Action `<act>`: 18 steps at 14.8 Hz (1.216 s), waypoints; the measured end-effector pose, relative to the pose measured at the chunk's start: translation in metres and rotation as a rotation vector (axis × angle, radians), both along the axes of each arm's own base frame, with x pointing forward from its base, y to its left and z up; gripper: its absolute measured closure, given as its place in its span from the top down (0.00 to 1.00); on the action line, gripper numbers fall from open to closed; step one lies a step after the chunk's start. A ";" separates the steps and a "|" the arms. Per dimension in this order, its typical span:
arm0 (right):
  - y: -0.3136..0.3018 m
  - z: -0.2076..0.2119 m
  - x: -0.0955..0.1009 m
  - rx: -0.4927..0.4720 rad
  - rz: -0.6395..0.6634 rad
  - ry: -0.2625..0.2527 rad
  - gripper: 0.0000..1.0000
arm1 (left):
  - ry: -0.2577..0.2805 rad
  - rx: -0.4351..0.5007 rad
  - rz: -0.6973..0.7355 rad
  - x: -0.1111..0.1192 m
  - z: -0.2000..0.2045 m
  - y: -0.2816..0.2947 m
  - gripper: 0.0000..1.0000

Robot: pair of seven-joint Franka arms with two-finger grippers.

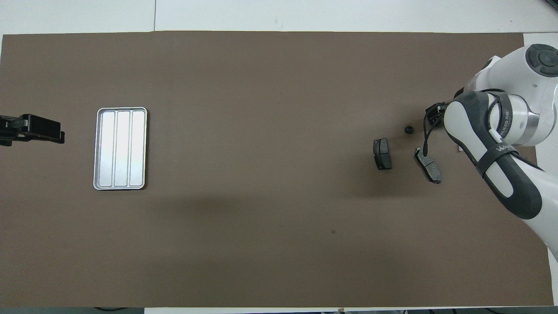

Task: Pick bearing gear from pile to tray

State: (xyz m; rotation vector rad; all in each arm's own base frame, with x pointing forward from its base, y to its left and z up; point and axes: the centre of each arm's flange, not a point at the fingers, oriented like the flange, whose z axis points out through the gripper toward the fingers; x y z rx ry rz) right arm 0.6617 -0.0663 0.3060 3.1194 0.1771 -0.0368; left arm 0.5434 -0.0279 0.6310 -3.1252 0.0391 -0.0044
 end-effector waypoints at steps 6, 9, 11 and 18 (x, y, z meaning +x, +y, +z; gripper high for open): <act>0.001 -0.002 -0.001 0.001 0.002 0.004 0.90 | 0.000 0.000 0.000 0.000 0.000 0.000 1.00; 0.002 -0.003 -0.001 0.000 0.003 -0.005 0.88 | 0.000 0.000 0.000 0.000 0.000 0.000 1.00; 0.003 -0.005 0.000 0.000 0.005 -0.011 0.90 | 0.000 0.000 0.000 0.000 0.000 0.000 1.00; 0.006 -0.011 0.001 0.002 0.010 -0.010 0.84 | 0.000 0.000 0.000 0.000 0.000 0.000 1.00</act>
